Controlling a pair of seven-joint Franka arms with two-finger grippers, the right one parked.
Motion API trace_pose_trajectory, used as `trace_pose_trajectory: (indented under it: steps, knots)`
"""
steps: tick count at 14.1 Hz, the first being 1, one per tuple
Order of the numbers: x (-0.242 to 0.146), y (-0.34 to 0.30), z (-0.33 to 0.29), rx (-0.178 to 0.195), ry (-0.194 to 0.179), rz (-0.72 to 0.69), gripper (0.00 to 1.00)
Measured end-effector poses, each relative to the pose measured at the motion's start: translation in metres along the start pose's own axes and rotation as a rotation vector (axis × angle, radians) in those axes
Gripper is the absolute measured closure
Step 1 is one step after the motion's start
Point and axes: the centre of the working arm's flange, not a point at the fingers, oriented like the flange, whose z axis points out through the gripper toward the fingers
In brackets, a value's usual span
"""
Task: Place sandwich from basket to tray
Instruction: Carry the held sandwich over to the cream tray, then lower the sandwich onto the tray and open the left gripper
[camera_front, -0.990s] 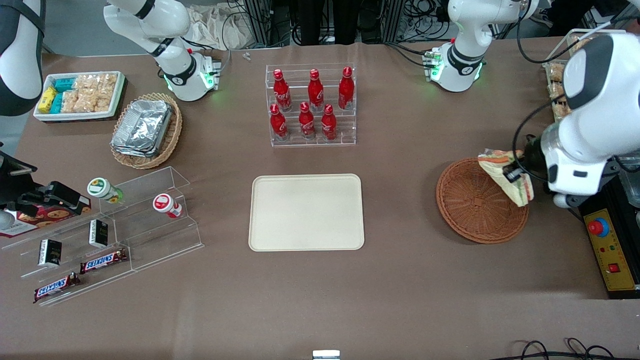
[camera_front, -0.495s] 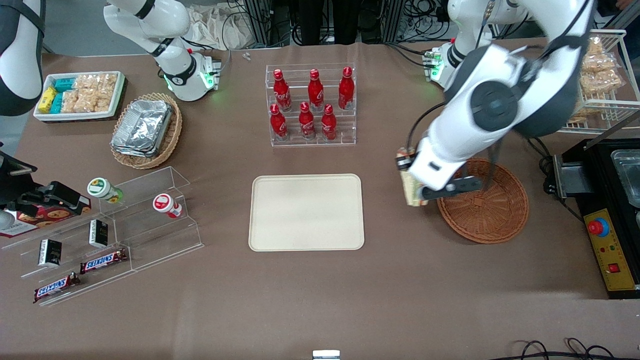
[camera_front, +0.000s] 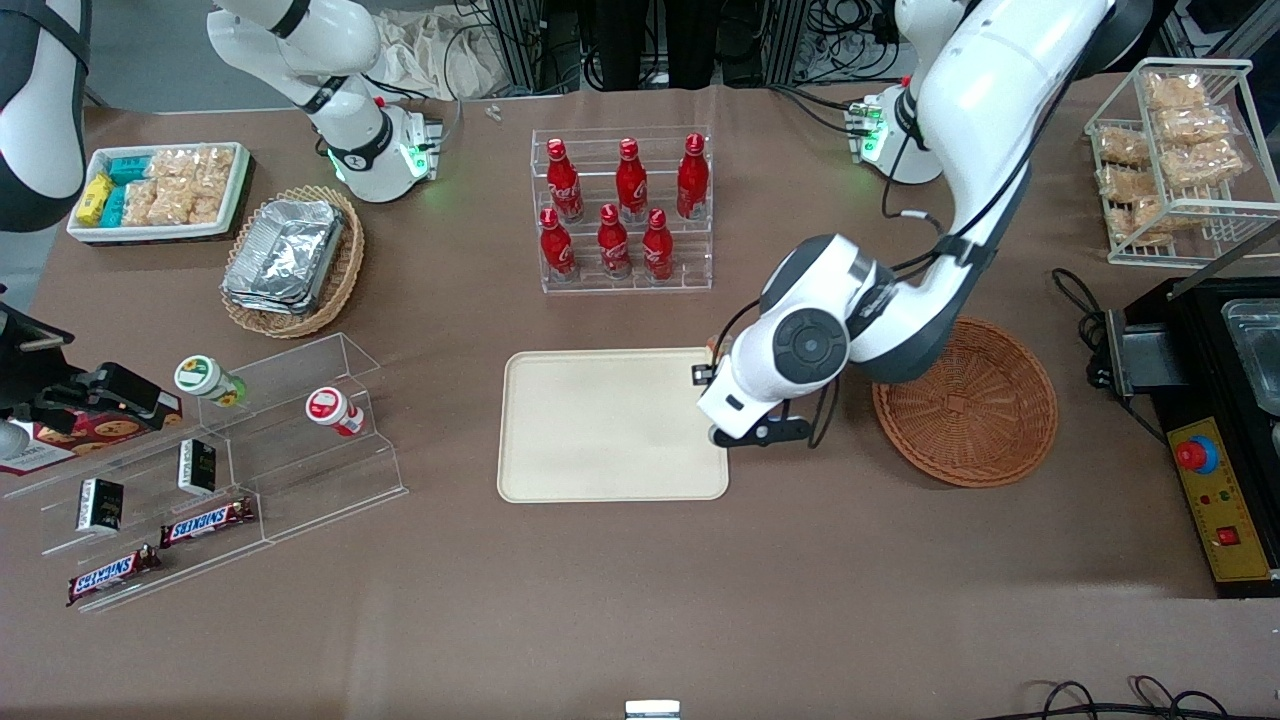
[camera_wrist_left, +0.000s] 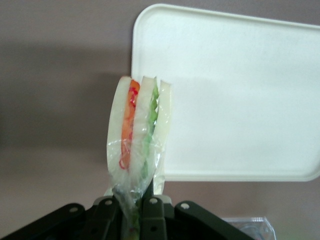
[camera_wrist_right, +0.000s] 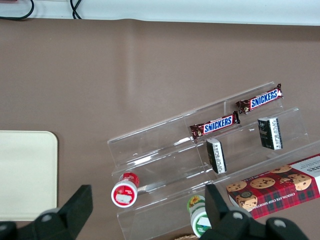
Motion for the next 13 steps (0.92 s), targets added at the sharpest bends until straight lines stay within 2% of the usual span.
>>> trace_pose_trajectory:
  steps: [3,4,7,10,12,13]
  knots:
    - [0.003,0.022,0.04,0.0,0.081,0.001,0.85]
    - [0.002,0.027,0.052,0.012,0.099,0.004,0.85]
    - [0.004,0.028,0.073,0.052,0.115,0.019,0.85]
    - [0.003,0.028,0.082,0.062,0.109,0.026,0.85]
    - [0.002,0.029,0.085,0.072,0.112,0.035,0.7]
    - [0.001,0.03,0.088,0.082,0.118,0.047,0.59]
